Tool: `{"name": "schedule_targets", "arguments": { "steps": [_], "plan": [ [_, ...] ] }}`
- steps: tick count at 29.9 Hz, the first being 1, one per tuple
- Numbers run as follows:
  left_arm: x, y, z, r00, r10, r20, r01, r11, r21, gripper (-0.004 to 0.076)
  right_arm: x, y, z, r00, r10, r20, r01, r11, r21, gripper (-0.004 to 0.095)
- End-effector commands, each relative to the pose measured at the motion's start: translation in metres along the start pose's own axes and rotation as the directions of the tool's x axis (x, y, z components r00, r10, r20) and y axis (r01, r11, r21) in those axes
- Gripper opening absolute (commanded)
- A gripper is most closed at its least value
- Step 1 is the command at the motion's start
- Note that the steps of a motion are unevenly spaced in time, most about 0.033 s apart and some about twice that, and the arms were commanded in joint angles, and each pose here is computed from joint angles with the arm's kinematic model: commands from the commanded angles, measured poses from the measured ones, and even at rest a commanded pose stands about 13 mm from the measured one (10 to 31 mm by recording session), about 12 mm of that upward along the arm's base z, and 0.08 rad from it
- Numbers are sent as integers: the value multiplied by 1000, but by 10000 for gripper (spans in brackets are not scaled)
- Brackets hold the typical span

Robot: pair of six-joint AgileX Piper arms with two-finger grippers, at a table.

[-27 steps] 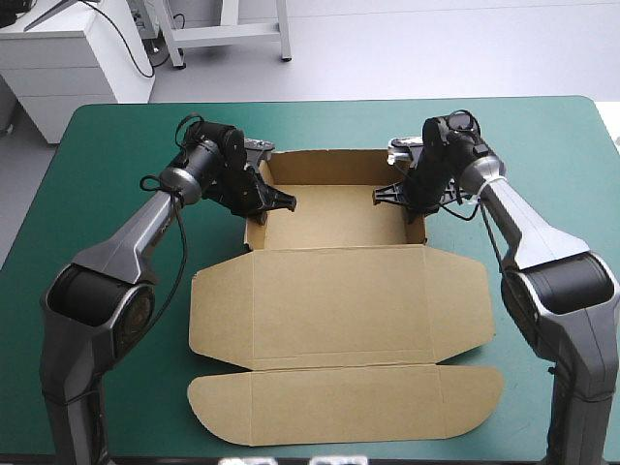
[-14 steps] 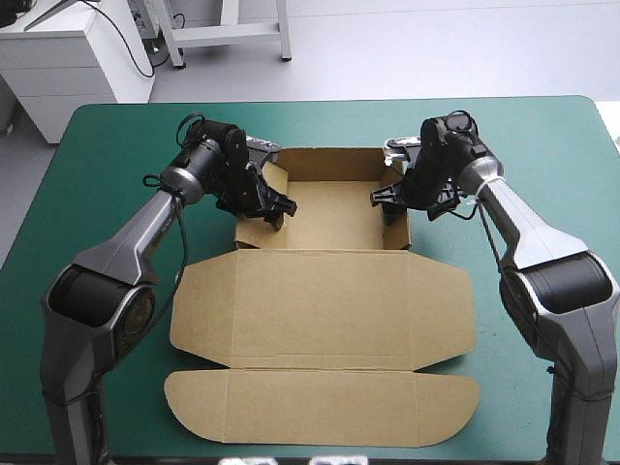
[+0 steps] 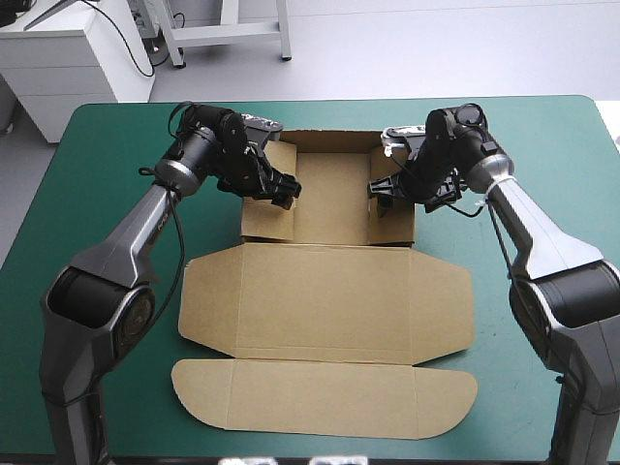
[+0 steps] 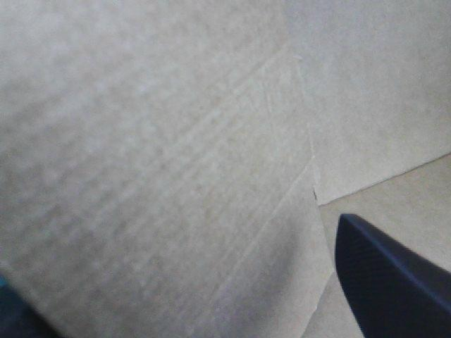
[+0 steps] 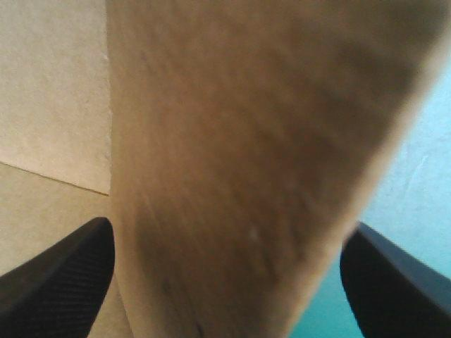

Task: Fold the box

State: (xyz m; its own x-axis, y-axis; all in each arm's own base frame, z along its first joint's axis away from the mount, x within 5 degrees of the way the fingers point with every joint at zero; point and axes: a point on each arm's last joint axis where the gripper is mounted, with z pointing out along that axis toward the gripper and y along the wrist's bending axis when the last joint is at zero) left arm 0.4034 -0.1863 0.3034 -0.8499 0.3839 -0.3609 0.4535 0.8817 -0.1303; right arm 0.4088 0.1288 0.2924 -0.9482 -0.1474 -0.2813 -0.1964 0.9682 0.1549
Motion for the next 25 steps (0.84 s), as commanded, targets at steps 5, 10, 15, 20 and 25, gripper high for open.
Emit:
{"name": "schedule_targets", "arguments": {
  "steps": [5, 10, 15, 20, 25],
  "plan": [
    [2, -7, -43, 998, 33, 58, -32, 999, -29, 596, -2, 6, -36, 994, -18, 105, 20, 1000, -23, 805],
    [2, -4, -44, 997, 48, 57, -44, 997, -64, 596, -3, 6, -36, 992, -18, 125, 21, 1000, -22, 805],
    [2, 5, -48, 997, 17, 69, -14, 999, -45, 596, -5, 6, -37, 990, -22, 140, 25, 999, -22, 805],
    [3, 22, -76, 989, -46, 139, 49, 999, -19, 595, -6, 8, -49, 986, -37, 162, 41, 999, -22, 804],
    [15, 25, -130, 963, -84, 257, 89, 996, -9, 526, -6, 11, -85, 967, -63, 246, 69, 997, -17, 772]
  ]
}}
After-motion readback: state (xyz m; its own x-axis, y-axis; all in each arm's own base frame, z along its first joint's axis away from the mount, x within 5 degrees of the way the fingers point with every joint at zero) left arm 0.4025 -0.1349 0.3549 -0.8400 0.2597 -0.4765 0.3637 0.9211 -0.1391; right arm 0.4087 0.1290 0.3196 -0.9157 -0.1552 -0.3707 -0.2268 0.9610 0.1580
